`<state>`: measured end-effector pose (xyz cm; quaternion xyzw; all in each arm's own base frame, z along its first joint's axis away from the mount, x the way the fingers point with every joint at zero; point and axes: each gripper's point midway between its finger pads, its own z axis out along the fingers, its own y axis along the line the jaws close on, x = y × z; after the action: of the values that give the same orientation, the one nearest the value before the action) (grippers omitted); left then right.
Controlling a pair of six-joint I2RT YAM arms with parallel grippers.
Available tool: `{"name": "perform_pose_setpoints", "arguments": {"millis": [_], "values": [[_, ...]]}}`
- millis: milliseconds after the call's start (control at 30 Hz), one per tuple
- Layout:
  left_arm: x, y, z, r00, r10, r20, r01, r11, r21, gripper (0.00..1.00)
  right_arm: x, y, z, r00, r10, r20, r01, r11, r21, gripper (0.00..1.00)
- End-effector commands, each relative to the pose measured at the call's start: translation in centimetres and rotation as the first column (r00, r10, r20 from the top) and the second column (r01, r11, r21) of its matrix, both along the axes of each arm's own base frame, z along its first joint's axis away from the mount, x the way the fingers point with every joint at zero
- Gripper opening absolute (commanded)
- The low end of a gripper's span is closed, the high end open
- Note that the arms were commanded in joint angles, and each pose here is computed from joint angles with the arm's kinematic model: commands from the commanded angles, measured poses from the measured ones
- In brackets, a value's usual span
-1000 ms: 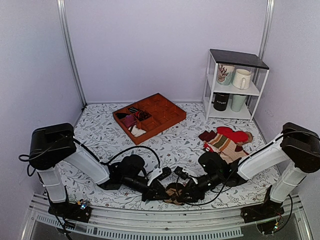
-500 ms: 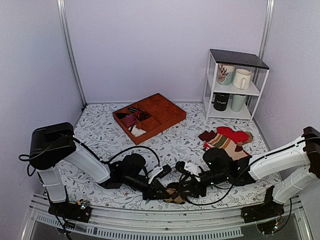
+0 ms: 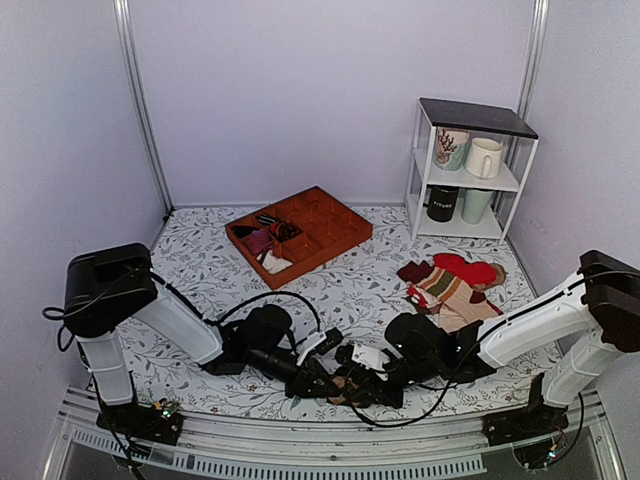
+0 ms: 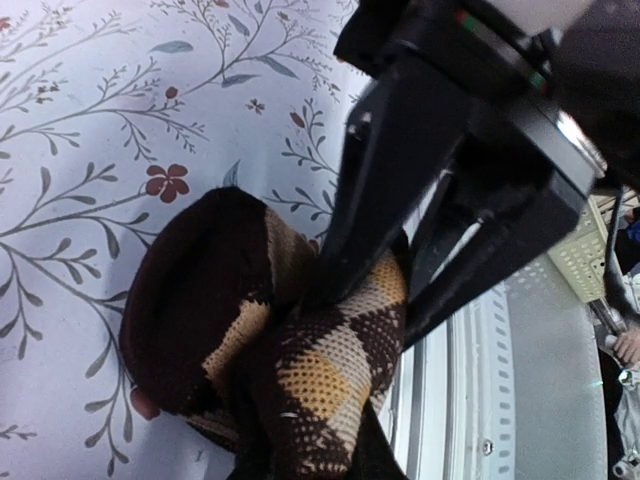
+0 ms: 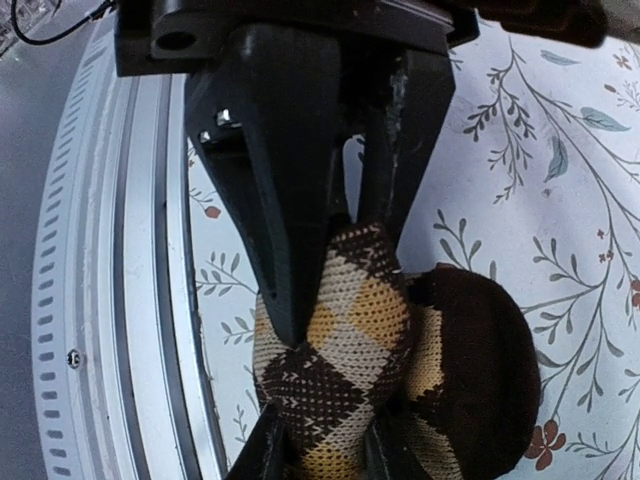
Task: Roll the socks
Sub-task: Roll a pair of socks at the center of the board.
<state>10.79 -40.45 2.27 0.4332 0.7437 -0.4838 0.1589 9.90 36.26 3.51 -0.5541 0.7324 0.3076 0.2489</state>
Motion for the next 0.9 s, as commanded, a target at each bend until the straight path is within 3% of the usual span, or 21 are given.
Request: {"name": "perform_pose_setpoints", "arguments": {"millis": [0,67,133,267,333,367,533,867], "values": [[-0.5,4.2,-6.4,0.997,0.065,-0.046,-0.052,0.967,0.249,0.05,-0.5,-0.4,-2.2,0.997,-0.022,-0.071,0.017,0.997,-0.070,0.17],[0.2,3.6,-4.9,0.998,0.054,0.018,-0.056,0.978,0.203,0.12,-1.0,-0.9,-2.7,0.990,-0.038,-0.136,0.028,0.997,-0.079,0.16],[0.8,2.9,-2.9,0.994,0.036,0.099,-0.050,0.988,0.143,0.40,-1.3,-1.7,-3.3,0.977,-0.060,-0.204,0.042,0.995,-0.093,0.16],[1.2,1.3,3.1,0.945,-0.005,0.328,0.018,0.999,-0.036,0.50,-1.9,-2.7,-4.8,0.934,-0.102,-0.344,0.060,0.990,-0.131,0.16],[1.0,0.9,5.1,0.901,-0.005,0.434,0.052,0.994,-0.098,0.68,-2.3,-3.0,-5.2,0.907,-0.112,-0.405,0.058,0.988,-0.145,0.16],[0.7,0.8,5.8,0.882,-0.010,0.471,0.078,0.989,-0.126,0.71,-2.4,-3.1,-5.5,0.896,-0.122,-0.427,0.060,0.986,-0.155,0.16],[-0.9,1.2,6.9,0.831,-0.023,0.556,0.183,0.955,-0.234,0.73,-2.7,-3.9,-6.6,0.834,-0.168,-0.526,0.076,0.978,-0.193,0.16],[-1.0,1.4,4.0,0.838,-0.054,0.543,0.182,0.966,-0.183,0.73,-3.0,-3.7,-7.4,0.809,-0.172,-0.562,0.057,0.974,-0.217,0.16]]}}
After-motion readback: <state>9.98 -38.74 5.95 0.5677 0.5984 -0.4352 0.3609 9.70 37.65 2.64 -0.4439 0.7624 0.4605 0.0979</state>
